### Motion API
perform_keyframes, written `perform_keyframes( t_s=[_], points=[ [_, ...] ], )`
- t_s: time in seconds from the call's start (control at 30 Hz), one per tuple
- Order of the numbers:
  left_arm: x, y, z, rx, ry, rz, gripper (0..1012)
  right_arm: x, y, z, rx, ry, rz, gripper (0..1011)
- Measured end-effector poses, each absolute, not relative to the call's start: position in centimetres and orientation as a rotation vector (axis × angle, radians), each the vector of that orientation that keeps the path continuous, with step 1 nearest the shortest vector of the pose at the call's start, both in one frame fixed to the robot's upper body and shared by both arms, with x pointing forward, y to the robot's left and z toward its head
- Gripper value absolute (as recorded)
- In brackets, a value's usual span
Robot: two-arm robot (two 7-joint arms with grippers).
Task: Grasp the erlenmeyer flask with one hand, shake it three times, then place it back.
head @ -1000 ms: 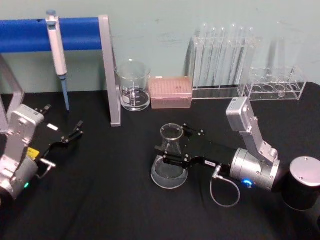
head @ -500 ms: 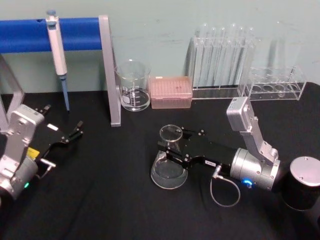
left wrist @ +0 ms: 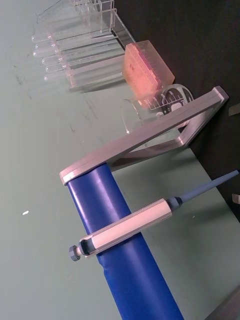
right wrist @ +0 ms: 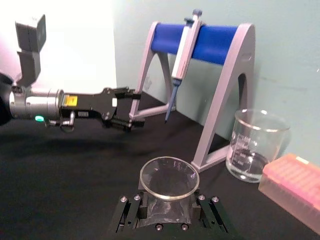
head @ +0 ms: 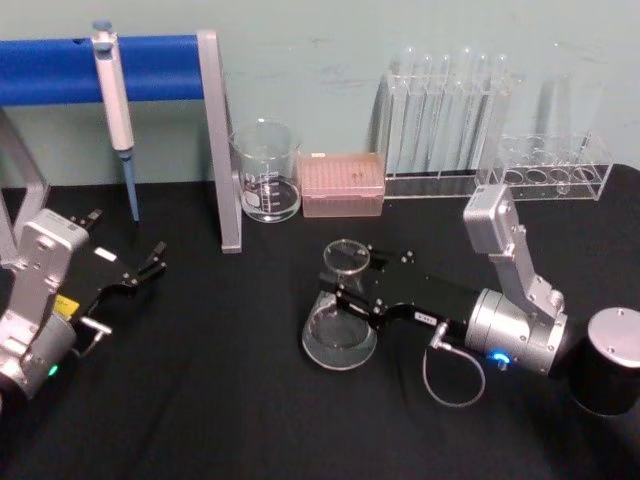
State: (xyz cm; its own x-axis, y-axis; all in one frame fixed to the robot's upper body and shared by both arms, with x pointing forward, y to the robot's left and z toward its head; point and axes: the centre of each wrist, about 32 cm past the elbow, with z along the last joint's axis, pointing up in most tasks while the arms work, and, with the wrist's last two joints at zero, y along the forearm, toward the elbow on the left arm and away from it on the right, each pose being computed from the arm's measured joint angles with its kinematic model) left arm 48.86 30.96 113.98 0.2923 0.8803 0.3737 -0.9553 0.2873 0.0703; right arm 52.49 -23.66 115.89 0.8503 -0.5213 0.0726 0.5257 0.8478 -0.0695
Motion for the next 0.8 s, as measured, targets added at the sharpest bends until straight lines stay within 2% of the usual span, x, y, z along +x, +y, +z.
perform_keyframes(
  t_s=[0.53, 0.8],
  points=[
    [48.9, 31.0, 114.0, 0.304, -0.285, 1.248, 1001, 51.9, -24.1, 120.2, -0.026, -0.088, -0.564, 457],
    [48.9, 31.0, 114.0, 0.304, -0.285, 1.248, 1001, 51.5, -24.3, 121.5, -0.033, -0.101, -0.579, 456]
  ],
)
